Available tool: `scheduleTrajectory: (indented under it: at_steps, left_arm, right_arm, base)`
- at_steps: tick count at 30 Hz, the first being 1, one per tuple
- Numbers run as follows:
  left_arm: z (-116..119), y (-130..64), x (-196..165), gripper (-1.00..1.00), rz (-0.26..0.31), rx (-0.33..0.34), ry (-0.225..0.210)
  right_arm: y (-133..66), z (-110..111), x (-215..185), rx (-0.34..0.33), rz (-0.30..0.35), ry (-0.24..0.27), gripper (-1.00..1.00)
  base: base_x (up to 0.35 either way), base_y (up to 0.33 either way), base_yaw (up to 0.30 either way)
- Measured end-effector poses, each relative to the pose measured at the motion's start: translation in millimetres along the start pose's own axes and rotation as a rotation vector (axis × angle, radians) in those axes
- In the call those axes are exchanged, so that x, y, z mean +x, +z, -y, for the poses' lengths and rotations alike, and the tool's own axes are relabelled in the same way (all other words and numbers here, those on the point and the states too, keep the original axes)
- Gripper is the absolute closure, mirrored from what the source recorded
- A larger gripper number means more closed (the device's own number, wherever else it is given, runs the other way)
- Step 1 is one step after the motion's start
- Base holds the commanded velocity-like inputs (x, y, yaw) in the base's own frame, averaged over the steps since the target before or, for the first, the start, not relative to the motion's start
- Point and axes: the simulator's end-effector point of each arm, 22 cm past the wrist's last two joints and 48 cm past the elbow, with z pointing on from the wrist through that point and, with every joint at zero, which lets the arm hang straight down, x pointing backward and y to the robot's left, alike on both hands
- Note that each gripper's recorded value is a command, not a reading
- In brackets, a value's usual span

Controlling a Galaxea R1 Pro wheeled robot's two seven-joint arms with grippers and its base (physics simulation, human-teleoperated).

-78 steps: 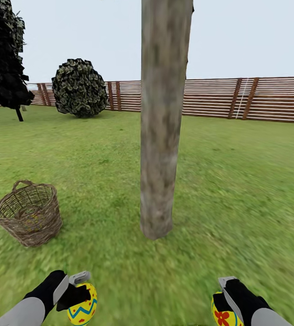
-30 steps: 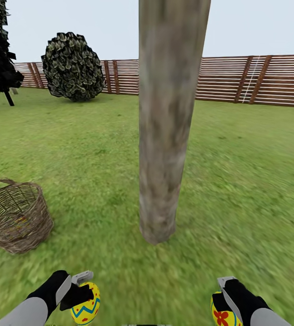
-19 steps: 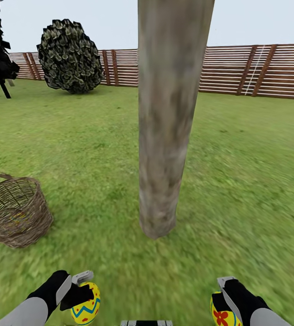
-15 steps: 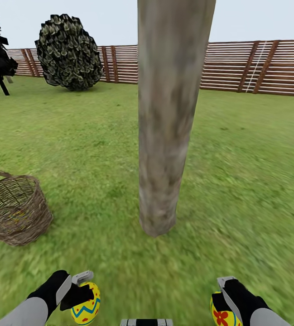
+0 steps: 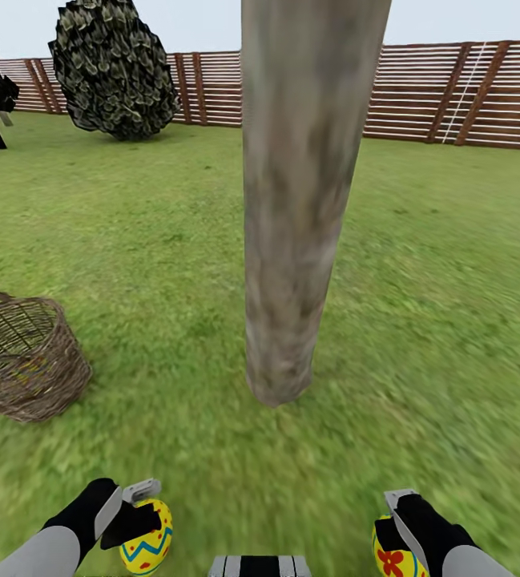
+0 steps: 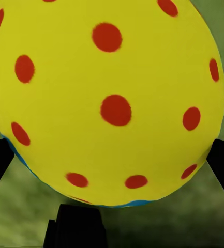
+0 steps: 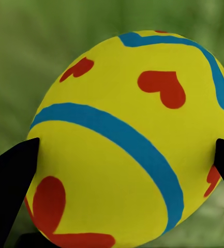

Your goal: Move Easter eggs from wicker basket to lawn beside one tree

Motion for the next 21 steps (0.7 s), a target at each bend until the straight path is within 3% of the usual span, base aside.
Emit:
scheduleTrajectory:
  at_steps: [9, 21]
  left_arm:
    - [-2, 14.9, 12, 1.00, -0.036, -0.007, -0.002]
    - [-4, 22.3, 14, 1.00, -0.049, -0.013, -0.001]
  right_arm:
    - [13.0, -3, 12, 0.000, -0.035, -0.010, 1.00]
    - [17.0, -2, 6, 0.011, -0.025, -0.030, 1.00]
  base:
    - [0.000, 0.000, 0.000]
    - [0.000, 0.000, 0.000]
